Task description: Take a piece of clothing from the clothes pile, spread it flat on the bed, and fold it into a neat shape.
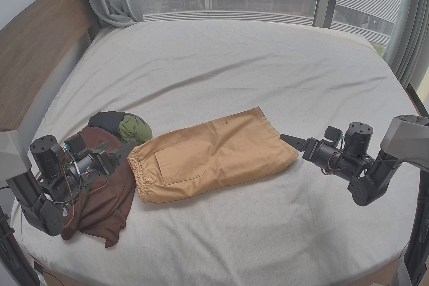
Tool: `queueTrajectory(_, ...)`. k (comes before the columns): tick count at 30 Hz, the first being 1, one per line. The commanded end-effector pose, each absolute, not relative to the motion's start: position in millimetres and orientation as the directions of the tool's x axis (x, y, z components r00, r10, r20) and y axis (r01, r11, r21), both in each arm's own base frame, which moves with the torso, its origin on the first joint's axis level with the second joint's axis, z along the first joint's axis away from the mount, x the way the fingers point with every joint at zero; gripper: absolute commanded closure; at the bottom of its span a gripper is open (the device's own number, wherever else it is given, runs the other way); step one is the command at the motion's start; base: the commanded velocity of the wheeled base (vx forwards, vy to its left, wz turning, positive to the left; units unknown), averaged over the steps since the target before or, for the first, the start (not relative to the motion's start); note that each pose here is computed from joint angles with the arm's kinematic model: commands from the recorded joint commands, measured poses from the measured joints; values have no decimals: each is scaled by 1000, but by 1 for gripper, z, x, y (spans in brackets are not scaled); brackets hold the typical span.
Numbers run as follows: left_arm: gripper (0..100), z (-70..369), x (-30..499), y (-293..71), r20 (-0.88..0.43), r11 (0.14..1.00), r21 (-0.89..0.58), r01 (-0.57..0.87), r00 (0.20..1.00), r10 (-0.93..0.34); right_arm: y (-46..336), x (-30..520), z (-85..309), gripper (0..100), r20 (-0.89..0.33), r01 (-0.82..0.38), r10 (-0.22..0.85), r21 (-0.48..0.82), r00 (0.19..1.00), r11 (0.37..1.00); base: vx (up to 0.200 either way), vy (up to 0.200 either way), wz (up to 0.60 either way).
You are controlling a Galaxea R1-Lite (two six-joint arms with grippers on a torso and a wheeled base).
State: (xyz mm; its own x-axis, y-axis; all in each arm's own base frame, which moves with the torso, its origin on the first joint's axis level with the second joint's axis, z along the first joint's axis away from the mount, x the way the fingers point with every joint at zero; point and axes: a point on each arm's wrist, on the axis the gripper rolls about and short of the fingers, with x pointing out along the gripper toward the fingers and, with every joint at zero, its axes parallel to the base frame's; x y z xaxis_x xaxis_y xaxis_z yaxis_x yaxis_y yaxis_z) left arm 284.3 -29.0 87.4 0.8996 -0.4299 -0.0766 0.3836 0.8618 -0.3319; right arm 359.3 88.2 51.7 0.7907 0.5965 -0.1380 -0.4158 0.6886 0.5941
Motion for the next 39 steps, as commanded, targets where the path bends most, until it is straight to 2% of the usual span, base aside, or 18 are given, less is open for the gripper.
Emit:
queueTrajectory(1,0,76,280,-26,-125,877,-305,372,897,-424,89,364,31,0,-187,-383,594,607,782,696,0,0,0)
queueTrajectory(13,0,57,283,-24,-190,878,-330,346,887,-421,92,372,-4,0,-253,-337,589,622,767,706,0,0,0)
queueTrajectory(39,0,49,287,-19,-212,883,-346,317,890,-403,103,382,-53,0,-326,-296,593,632,737,716,0,0,0)
